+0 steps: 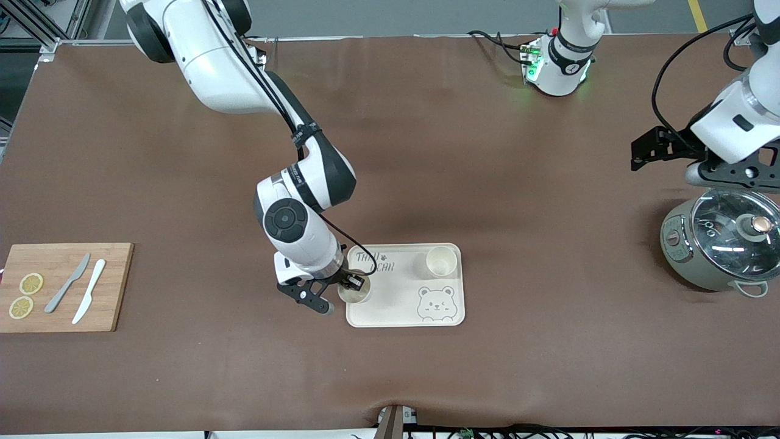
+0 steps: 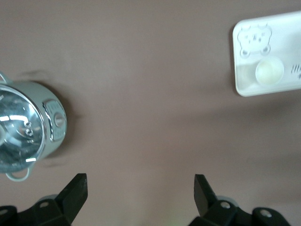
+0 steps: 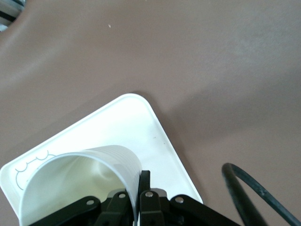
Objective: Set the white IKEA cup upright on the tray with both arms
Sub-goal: 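Carry the second white cup with the right gripper over the tray, then lower the cup upright onto the tray and open the right gripper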
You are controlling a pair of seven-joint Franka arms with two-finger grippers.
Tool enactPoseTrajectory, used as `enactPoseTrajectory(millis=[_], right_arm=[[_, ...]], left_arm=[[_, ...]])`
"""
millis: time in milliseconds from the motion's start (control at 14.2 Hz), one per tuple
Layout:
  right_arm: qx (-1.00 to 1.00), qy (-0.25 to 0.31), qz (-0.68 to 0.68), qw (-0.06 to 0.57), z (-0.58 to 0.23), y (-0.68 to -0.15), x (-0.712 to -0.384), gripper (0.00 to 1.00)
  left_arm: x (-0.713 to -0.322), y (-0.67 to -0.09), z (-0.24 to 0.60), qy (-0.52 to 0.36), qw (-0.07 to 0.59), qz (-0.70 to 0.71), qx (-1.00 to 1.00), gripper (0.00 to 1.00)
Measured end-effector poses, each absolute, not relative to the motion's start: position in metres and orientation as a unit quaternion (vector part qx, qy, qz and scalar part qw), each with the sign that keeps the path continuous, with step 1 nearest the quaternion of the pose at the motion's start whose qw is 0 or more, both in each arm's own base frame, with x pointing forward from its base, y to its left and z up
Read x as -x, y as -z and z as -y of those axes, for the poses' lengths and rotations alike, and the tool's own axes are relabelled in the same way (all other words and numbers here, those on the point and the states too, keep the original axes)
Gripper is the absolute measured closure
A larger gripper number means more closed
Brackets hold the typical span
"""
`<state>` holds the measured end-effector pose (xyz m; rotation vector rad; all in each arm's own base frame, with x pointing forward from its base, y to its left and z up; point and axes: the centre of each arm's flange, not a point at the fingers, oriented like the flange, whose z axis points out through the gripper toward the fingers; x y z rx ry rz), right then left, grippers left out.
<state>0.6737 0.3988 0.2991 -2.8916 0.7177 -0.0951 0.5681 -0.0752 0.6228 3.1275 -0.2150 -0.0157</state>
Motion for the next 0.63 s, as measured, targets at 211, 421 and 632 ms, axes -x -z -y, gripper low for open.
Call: enactPoseTrajectory(millis=[211,421,632], right_arm=[[0.969,0.031,-0.234,0.079,-0.413,-0.286,-0.666,0.96],[0.969,0.039,-0.228,0.082,-0.431,-0.267,-0.658,0.96],[0.971,0.057,-0.221,0.068,-0.442,-0.247,-0.652,0.96]], left_arm=[[-0.571,-0.627,0.071,-0.010,0.004,0.065,-0.998,0.00],[-0.573,-0.628,0.067,-0.017,0.004,0.061,-0.998,0.00],[-0.574,-0.627,0.062,-0.019,0.004,0.057,-0.998,0.00]])
